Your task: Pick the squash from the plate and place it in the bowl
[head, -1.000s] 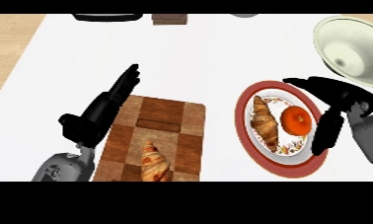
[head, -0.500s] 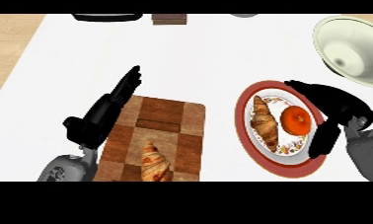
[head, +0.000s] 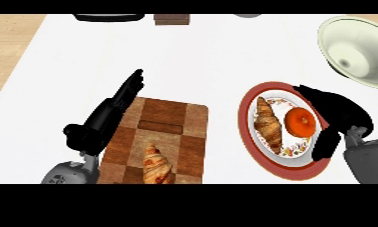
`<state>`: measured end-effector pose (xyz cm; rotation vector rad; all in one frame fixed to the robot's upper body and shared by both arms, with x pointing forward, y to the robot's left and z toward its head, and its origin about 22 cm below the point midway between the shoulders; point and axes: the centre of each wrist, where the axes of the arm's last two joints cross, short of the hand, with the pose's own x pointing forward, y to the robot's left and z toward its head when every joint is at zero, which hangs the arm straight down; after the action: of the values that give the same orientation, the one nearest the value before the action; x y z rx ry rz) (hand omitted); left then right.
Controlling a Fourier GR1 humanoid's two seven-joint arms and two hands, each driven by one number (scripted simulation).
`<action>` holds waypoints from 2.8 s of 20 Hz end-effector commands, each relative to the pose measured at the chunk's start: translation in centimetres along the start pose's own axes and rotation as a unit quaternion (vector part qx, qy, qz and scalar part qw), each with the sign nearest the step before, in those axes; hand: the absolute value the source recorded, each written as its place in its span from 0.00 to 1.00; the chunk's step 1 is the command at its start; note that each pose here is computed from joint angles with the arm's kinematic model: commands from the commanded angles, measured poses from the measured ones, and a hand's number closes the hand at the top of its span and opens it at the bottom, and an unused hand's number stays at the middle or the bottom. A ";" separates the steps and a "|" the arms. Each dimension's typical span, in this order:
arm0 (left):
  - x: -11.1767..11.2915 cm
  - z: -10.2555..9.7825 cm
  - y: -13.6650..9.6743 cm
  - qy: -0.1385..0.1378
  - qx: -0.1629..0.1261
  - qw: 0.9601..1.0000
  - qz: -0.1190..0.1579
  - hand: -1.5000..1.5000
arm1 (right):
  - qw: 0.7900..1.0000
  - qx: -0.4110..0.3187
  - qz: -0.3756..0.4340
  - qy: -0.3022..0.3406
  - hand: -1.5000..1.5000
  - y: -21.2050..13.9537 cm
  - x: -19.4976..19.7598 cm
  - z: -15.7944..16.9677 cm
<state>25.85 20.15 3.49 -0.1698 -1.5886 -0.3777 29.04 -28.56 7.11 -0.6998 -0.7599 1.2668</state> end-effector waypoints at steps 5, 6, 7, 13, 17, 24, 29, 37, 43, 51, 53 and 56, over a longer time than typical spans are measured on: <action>0.4 -1.2 3.4 -0.004 0.004 1.000 -0.001 0.50 | 1.000 0.019 -0.012 0.006 0.00 1.0 -0.6 -2.7; 0.0 -1.3 -0.8 0.002 0.002 1.000 0.006 0.50 | 1.000 0.021 0.007 0.011 0.00 2.2 0.2 -3.7; 0.9 -0.2 0.8 0.001 0.003 1.000 -0.005 0.50 | 1.000 0.020 -0.003 0.010 0.00 3.3 -0.7 -3.5; 0.5 0.4 0.2 -0.002 -0.006 1.000 0.006 0.50 | 1.000 0.006 -0.017 0.000 0.00 3.5 -2.5 -3.4; 1.2 -0.2 0.5 0.000 -0.004 1.000 -0.002 0.50 | 0.998 -0.016 -0.018 -0.057 1.00 2.3 -2.7 -5.7; -1.2 0.2 -0.2 0.001 0.001 1.000 -0.006 0.50 | 0.997 -0.057 -0.017 -0.055 1.00 5.3 -1.6 -6.6; -0.5 -1.3 -1.0 -0.014 -0.034 0.999 0.003 0.50 | 0.983 -0.082 -0.112 0.117 1.00 -3.8 4.5 -9.9; 0.3 -1.3 -1.7 -0.023 -0.023 0.999 0.007 0.50 | 0.950 -0.177 -0.092 0.241 1.00 -7.7 3.9 -11.5; 0.0 -1.2 0.3 -0.009 -0.022 1.000 -0.006 0.50 | 0.904 -0.328 -0.088 0.261 1.00 -12.0 5.4 -10.4; 0.2 -1.5 0.2 -0.005 -0.010 1.000 -0.001 0.50 | 0.816 -0.490 -0.213 0.219 1.00 -17.6 7.3 -7.6; -0.1 -0.9 -0.8 -0.012 -0.007 1.000 -0.004 0.50 | 0.803 -0.499 -0.225 0.236 1.00 -18.3 4.6 -7.6; -0.7 -0.3 -0.9 -0.003 -0.008 1.000 0.002 0.50 | 0.813 -0.480 -0.209 0.257 1.00 -18.5 2.0 -7.5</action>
<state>26.82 19.28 3.44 -0.1855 -1.5975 -0.3987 46.09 -26.69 16.76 -1.4909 -1.0308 0.2018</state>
